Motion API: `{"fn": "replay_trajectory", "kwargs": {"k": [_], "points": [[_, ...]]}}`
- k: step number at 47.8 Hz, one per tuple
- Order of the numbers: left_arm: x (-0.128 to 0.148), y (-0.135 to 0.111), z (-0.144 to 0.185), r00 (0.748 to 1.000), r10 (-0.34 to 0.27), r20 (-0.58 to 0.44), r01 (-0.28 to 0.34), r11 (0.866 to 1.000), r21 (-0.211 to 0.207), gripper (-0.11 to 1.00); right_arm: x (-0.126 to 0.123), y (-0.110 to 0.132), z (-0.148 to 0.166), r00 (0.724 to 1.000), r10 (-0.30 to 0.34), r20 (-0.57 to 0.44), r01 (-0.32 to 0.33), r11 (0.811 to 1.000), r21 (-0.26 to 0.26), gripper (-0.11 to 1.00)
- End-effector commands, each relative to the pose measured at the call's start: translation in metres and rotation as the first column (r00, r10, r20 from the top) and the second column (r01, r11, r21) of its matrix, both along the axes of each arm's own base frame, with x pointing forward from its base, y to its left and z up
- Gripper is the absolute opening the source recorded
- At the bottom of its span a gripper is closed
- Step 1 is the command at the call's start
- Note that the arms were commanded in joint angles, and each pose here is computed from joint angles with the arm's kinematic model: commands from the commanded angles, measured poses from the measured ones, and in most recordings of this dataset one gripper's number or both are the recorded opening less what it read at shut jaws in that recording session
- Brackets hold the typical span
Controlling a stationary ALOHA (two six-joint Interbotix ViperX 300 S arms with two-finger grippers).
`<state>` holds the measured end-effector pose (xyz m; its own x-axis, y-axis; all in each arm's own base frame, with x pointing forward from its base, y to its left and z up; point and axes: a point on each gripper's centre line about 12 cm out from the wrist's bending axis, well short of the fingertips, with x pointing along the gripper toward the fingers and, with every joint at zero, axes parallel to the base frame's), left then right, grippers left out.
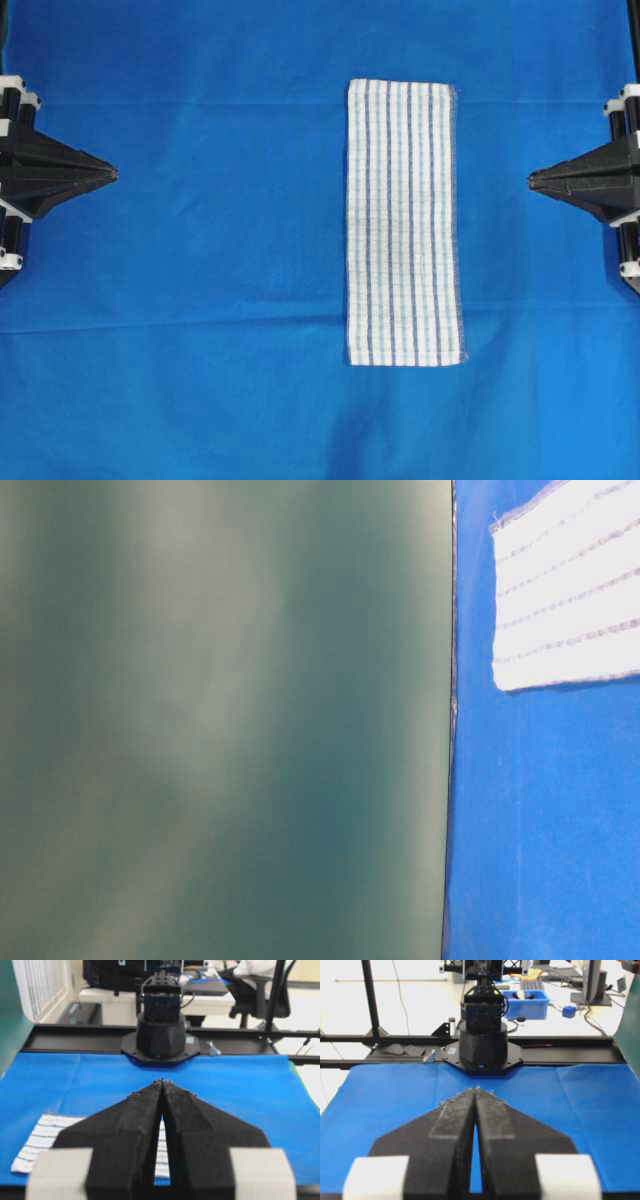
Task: Fold a vertical towel.
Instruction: 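Move both grippers toward the top corners of the striped towel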
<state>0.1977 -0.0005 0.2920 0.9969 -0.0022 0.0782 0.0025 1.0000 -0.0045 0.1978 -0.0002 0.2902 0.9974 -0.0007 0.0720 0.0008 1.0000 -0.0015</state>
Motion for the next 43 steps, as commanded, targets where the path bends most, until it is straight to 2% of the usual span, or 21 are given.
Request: {"fn": "replay_trajectory", "kwargs": {"k": [1,10,19,25,29,32,37,41,43], "points": [[0.013,0.003,0.002,1.0,0.013,-0.015,-0.013,1.0,-0.018,0.0,0.003,-0.007,0.01,0.999,-0.036,0.021,0.036,0.999,-0.002,0.0],[0.05,0.017,-0.008,0.995,0.07,-0.071,-0.072,0.997,-0.026,0.0,0.005,-0.031,-0.002,0.984,-0.147,-0.104,0.15,0.988,0.021,0.0],[0.095,0.046,-0.029,0.971,0.156,-0.18,-0.164,0.986,-0.029,0.0,0.01,-0.056,-0.025,0.937,-0.251,-0.243,0.268,0.963,0.039,0.0],[0.126,0.07,-0.045,0.945,0.207,-0.252,-0.221,0.975,-0.028,0.01,0.015,-0.081,-0.047,0.881,-0.332,-0.337,0.368,0.928,0.047,0.0],[0.146,0.09,-0.062,0.92,0.245,-0.306,-0.266,0.964,-0.027,0.01,0.018,-0.102,-0.066,0.824,-0.385,-0.416,0.442,0.896,0.046,0.01],[0.159,0.103,-0.075,0.9,0.265,-0.346,-0.292,0.956,-0.026,0.09,0.02,-0.115,-0.077,0.784,-0.41,-0.466,0.481,0.876,0.038,0.05],[0.181,0.125,-0.096,0.866,0.291,-0.405,-0.329,0.944,-0.026,0.32,0.029,-0.135,-0.096,0.721,-0.427,-0.545,0.522,0.853,0.022,0.35],[0.194,0.14,-0.11,0.845,0.306,-0.437,-0.353,0.935,-0.026,0.56,0.037,-0.147,-0.111,0.683,-0.423,-0.596,0.53,0.848,0.005,0.59],[0.199,0.146,-0.116,0.838,0.314,-0.446,-0.363,0.931,-0.026,0.67,0.041,-0.152,-0.117,0.668,-0.421,-0.614,0.529,0.849,-0.006,0.64]]}}
